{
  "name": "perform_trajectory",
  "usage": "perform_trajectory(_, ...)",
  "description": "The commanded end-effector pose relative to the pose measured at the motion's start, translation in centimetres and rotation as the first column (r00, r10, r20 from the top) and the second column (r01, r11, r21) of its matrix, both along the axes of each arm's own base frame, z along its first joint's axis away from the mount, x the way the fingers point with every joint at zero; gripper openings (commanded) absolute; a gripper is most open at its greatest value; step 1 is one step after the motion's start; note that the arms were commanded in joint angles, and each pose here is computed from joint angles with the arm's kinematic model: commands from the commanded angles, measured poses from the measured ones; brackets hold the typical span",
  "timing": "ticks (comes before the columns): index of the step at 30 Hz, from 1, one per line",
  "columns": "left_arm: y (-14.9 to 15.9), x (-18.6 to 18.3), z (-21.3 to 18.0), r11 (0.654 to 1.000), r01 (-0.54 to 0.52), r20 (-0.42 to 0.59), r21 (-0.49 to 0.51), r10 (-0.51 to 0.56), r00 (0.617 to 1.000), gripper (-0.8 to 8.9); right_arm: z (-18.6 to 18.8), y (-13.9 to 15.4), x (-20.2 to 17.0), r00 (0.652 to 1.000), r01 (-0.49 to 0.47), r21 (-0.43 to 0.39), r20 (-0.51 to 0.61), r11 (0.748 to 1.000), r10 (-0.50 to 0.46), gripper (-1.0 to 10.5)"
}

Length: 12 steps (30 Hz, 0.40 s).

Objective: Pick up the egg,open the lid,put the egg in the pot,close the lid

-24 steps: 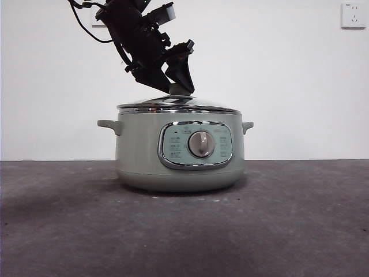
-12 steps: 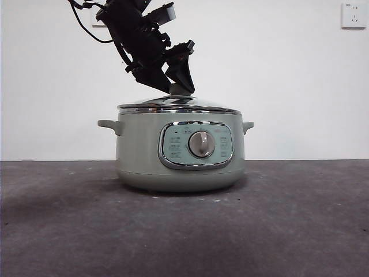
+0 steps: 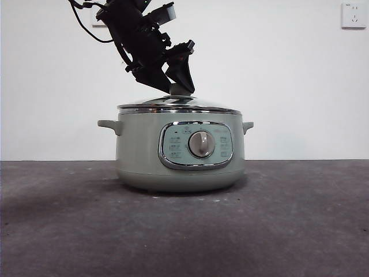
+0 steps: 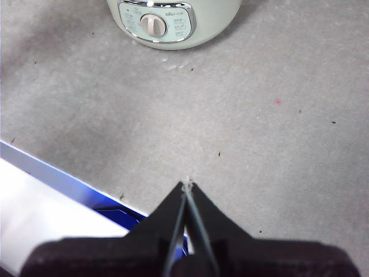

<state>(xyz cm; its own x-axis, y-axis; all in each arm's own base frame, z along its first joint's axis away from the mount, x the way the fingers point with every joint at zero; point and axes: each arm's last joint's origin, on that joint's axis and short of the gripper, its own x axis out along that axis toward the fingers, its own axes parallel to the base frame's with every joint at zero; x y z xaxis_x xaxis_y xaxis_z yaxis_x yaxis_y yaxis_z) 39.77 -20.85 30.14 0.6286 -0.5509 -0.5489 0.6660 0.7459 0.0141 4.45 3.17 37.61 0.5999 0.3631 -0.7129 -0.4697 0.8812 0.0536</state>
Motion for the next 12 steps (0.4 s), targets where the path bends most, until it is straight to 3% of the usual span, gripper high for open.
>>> perform_trajectory(1,-0.1,-0.5,1.5,0.999,0.017,0.055,-0.028,-0.015,0.998,-0.06,-0.4,-0.1,-0.1,1.0,-0.003,-0.026,-0.022,1.0,0.003,-0.1)
perform_trajectory(12,0.1,-1.0,2.6,0.999,0.017,0.078,-0.039,-0.014,0.997,-0.06,-0.4,-0.1,-0.1,1.0,-0.002,-0.027,-0.021,1.0,0.002,-0.1)
